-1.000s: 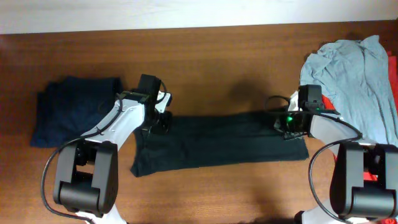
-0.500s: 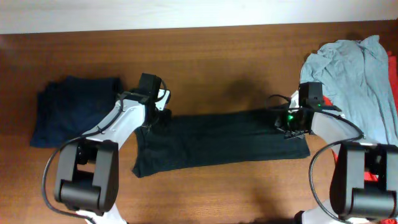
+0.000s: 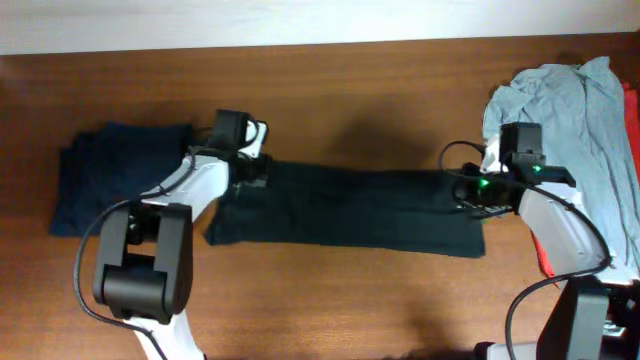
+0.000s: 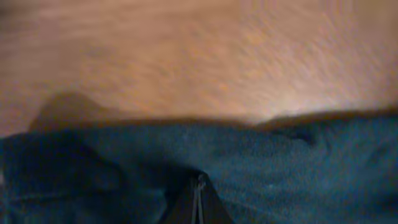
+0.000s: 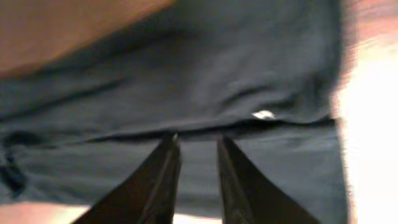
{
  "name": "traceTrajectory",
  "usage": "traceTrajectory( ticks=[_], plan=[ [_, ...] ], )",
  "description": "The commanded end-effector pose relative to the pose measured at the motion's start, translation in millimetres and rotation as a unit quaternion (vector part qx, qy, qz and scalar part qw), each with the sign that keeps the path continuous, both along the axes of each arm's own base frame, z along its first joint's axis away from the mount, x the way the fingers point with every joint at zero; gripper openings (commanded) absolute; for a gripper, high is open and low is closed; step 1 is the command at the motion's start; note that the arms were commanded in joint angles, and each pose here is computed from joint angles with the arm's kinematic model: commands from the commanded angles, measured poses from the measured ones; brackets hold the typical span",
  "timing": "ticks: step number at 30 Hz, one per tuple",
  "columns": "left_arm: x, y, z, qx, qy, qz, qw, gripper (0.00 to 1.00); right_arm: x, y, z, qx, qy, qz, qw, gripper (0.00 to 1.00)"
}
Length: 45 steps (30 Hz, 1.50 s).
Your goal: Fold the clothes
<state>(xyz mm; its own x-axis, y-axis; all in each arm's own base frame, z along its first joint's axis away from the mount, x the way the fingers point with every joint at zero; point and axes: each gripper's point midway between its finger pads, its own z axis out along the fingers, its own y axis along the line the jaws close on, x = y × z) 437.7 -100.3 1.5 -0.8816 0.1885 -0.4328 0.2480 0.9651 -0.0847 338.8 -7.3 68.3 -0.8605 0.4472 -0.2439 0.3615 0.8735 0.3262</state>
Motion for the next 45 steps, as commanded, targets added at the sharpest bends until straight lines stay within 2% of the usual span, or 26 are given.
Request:
traceTrajectory(
  ticks=[1,8,11,13,16,19,28,35,40,45],
  plan=[
    [-2.7,31.4,-29.3,0.015,0.032,0.028,0.999,0.00,-0.6,-27.4,6.8,-0.009,-0.008,-0.028,1.000,0.31],
    [18.5,40.6,-10.8,0.013,0.009,0.041,0.999,0.07,-4.4,-44.2,-6.4,0.021,0.002,-0.027,0.999,0.45],
    [26.5,39.7,2.5,0.012,0.008,0.040,0.999,0.08,-4.2,-42.2,-19.0,0.034,0.006,0.004,0.999,0.49],
    [30.0,38.8,12.1,0.012,0.011,0.040,0.999,0.18,-1.9,-34.2,-28.8,0.054,0.005,0.034,0.998,0.53],
    [35.5,38.2,33.2,0.013,0.017,0.040,0.999,0.28,-1.4,-26.3,-47.7,0.077,0.014,0.063,0.995,0.54],
    [38.3,38.1,60.1,0.014,0.023,0.040,0.999,0.31,-2.8,-18.6,-64.0,0.097,0.020,0.092,0.991,0.55],
    [36.2,38.2,162.5,0.009,-0.008,0.040,0.999,0.32,-21.5,4.1,-91.9,0.150,0.033,0.182,0.971,0.57],
    [17.2,40.4,217.2,0.004,-0.051,0.040,0.998,0.34,-30.3,-13.7,-93.9,0.175,0.047,0.135,0.974,0.57],
    [6.6,41.4,244.4,0.001,-0.078,0.039,0.996,0.33,-46.1,-62.9,-101.4,0.169,0.091,0.001,0.981,0.57],
    [2.3,41.5,254.6,0.000,-0.089,0.037,0.995,0.33,-53.7,-84.1,-98.5,0.192,0.085,-0.053,0.976,0.59]
  ],
)
